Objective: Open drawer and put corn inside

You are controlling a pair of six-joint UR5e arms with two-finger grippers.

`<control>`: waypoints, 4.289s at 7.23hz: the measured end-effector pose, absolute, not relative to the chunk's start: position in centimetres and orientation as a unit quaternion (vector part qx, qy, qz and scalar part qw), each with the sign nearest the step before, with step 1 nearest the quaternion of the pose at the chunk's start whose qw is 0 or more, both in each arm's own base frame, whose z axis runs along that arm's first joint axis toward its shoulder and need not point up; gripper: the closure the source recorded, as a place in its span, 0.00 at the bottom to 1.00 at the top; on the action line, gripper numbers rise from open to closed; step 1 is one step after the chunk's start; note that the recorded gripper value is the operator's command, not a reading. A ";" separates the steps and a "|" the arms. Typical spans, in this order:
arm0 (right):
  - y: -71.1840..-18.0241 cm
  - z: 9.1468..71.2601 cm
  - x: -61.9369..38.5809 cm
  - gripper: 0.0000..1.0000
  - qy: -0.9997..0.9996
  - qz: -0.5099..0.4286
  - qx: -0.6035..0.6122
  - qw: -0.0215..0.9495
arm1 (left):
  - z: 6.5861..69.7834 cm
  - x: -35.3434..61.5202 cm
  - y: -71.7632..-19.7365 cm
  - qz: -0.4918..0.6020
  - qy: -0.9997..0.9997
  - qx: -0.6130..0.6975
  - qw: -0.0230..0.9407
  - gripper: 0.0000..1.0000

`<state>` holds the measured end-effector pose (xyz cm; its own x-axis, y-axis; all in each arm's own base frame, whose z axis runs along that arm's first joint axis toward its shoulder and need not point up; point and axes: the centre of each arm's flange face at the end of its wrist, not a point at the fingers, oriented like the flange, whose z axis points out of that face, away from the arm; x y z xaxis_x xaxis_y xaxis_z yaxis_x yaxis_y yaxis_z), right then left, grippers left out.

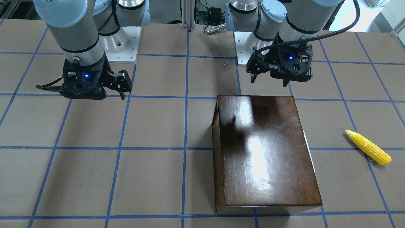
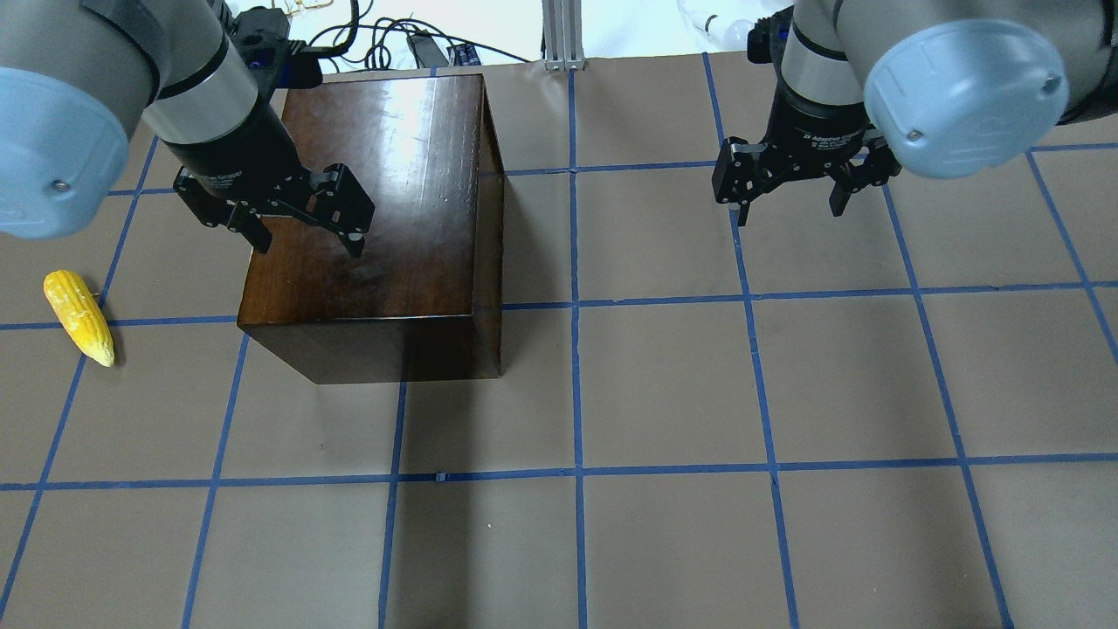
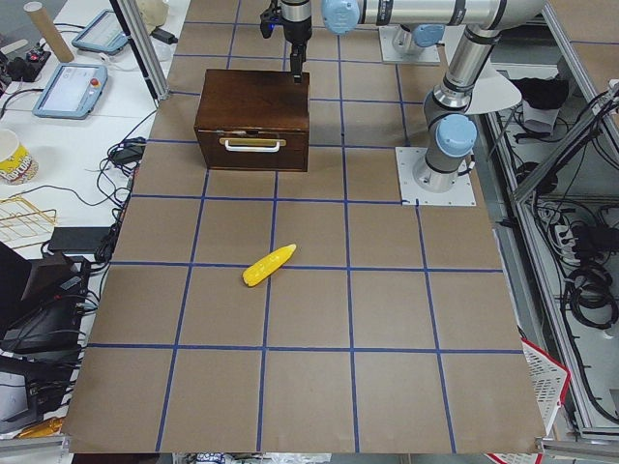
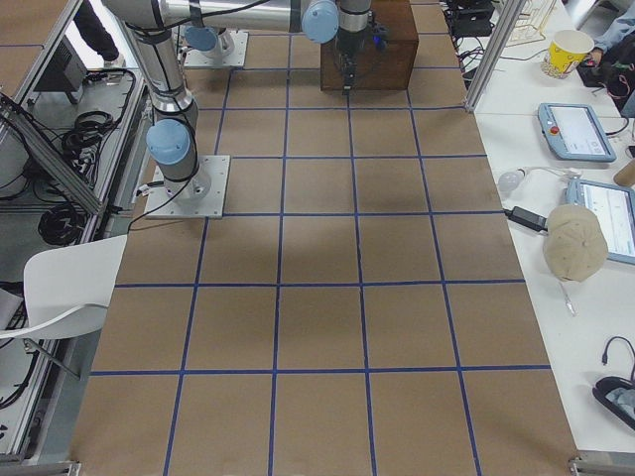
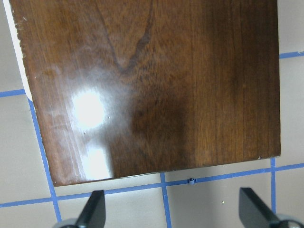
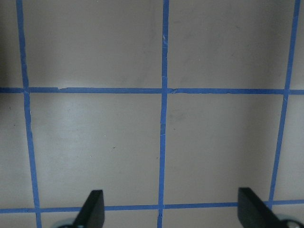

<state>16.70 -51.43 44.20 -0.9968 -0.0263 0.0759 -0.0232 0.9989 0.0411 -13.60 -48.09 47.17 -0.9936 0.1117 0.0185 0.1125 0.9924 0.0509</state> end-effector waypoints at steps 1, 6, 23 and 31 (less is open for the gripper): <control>-51.4 44.2 16.7 0.00 -0.999 -0.020 0.012 0.038 | 47.2 -13.6 -48.0 -0.026 -0.998 -0.056 0.008 0.00; -51.4 44.2 16.7 0.00 -0.999 -0.020 0.012 0.038 | 46.4 -13.4 -48.4 -0.032 -0.998 -0.060 0.008 0.00; -51.4 44.2 16.7 0.00 -0.999 -0.020 0.012 0.038 | 49.6 2.4 -53.0 0.013 -0.999 -0.020 0.035 0.00; -51.4 44.2 16.7 0.00 -0.999 -0.020 0.012 0.038 | 36.7 13.8 -58.8 0.004 -0.984 -0.076 0.158 0.00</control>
<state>16.70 -51.43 44.20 -0.9968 -0.0263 0.0759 -0.0232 0.9989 0.0411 13.76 -58.76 36.70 -0.9382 0.1517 0.3110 0.1489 0.9883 -0.0330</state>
